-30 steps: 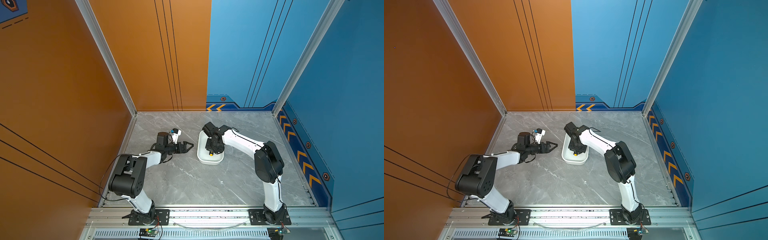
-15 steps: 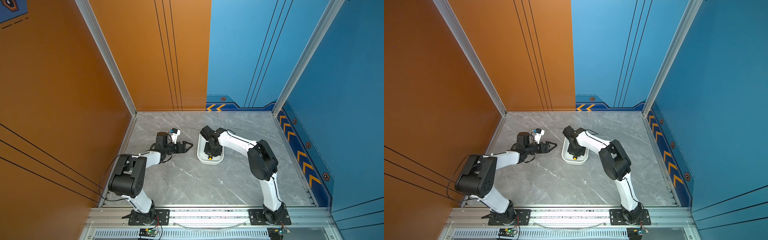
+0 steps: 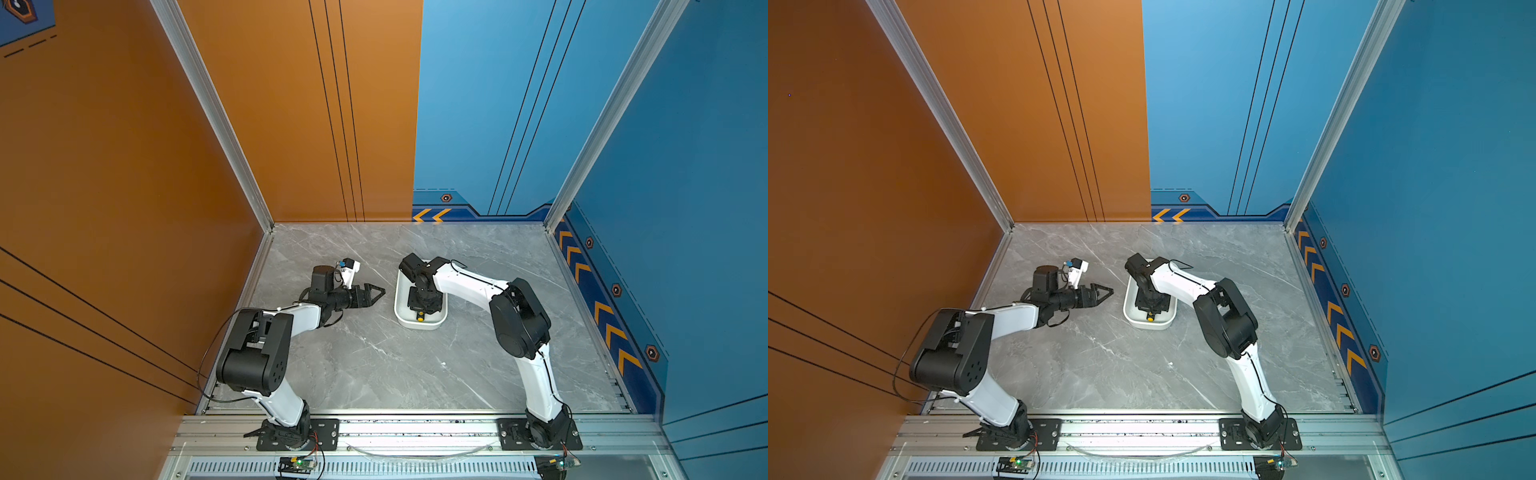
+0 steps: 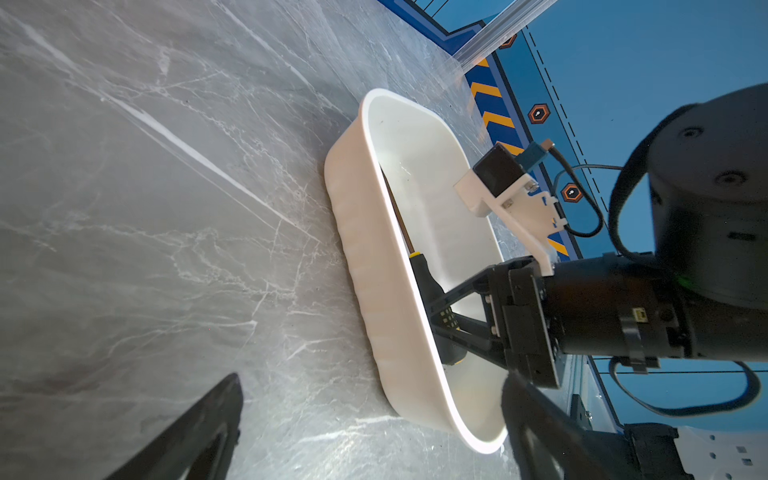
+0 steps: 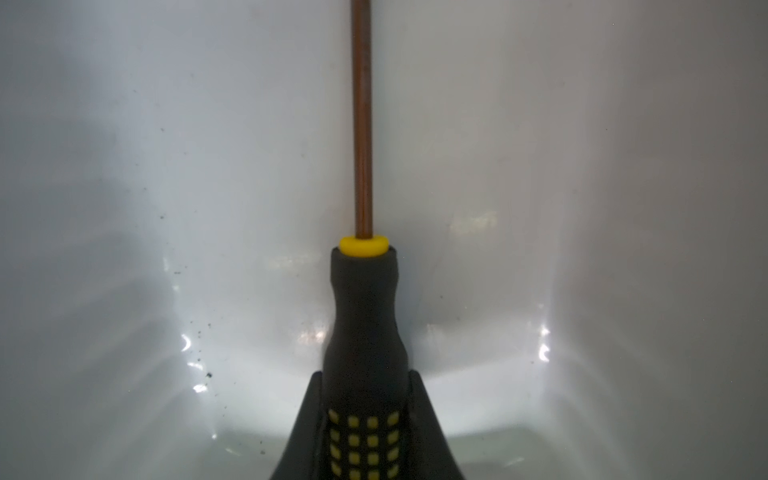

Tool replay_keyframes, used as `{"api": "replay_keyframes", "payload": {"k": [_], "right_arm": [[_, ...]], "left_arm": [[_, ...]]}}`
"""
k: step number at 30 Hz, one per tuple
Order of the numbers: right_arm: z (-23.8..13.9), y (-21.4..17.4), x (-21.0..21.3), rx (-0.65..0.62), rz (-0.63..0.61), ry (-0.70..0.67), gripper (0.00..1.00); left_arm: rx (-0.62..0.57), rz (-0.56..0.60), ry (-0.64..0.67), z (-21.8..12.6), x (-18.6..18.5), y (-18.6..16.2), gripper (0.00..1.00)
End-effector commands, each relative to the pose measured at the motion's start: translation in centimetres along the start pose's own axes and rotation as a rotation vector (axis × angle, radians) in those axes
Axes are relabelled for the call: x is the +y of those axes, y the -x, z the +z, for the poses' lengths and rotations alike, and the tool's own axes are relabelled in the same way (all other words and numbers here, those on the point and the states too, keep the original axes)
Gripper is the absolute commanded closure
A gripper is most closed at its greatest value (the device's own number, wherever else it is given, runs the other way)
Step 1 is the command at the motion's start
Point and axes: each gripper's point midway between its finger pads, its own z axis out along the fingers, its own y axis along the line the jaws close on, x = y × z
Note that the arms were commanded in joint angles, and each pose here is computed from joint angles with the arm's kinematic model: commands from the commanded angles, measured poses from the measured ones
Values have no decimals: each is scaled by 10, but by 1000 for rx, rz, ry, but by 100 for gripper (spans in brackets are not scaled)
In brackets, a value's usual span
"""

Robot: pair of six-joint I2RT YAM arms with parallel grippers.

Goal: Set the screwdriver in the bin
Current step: 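Lower the screwdriver into the white bin and open the right gripper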

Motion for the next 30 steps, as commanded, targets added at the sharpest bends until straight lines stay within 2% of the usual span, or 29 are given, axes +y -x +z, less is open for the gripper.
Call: {"api": "replay_keyframes", "payload": {"k": [1, 5, 8, 15, 20, 30], "right_arm": [[12, -14, -2, 73, -26, -18, 100], [12, -15, -2, 75, -32, -16, 99], [12, -15, -1, 79, -39, -12, 84], [12, -13, -2, 74, -44, -15, 64], [3, -7, 0, 56, -58, 5, 60], [-59, 20, -9, -53, -86, 3, 49]], "left_arm": [[16, 0, -10, -1, 4, -7, 2], [15, -2, -7, -1, 5, -6, 2], [17, -3, -4, -1, 7, -7, 2], [21, -9, -2, 1, 9, -8, 2], [21, -9, 1, 1, 10, -8, 2], [1, -2, 0, -1, 8, 1, 2]]}}
